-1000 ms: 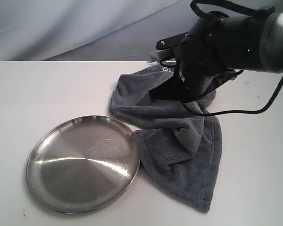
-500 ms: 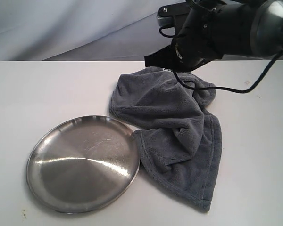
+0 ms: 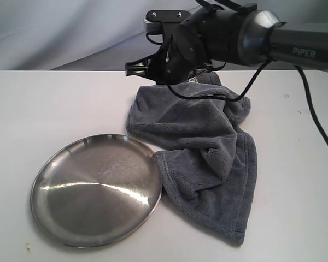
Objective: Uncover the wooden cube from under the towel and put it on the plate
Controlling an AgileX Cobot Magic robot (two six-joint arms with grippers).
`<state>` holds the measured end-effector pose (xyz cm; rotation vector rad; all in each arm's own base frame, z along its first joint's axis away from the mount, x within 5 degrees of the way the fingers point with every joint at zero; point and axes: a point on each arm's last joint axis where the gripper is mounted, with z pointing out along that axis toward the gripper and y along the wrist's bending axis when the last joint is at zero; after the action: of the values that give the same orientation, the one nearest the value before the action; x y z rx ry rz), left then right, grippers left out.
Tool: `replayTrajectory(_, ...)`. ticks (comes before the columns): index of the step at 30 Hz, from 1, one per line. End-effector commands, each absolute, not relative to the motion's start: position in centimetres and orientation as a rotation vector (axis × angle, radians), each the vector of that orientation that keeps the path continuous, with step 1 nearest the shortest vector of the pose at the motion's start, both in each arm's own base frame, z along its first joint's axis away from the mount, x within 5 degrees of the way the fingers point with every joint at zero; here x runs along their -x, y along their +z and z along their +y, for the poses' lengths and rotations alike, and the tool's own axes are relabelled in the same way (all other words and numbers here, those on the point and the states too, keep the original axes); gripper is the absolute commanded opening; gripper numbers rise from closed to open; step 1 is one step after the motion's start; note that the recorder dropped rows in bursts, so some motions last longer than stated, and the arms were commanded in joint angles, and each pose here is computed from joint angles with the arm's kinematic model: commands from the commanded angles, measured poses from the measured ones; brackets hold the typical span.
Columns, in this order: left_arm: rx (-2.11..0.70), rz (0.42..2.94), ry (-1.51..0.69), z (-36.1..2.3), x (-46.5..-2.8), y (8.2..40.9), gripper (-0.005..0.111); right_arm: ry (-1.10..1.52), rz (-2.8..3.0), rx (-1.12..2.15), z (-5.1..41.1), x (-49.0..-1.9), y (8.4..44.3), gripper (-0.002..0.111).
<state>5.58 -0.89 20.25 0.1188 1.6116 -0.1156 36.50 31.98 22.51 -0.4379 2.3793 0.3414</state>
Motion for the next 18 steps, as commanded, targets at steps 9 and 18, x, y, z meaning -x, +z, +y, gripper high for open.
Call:
replayTrajectory(9, -0.12, 1.612, -0.123, -0.9, -5.6, 20.1, 0.0, 0.439, 2.566, 0.896, 33.0, -33.1, 21.6, 0.0)
replayTrajectory(18, -0.12, 1.612, -0.123, -0.9, -5.6, 20.1, 0.0, 0.334, 2.601, 1.136, 33.3, -28.9, 22.9, 0.0)
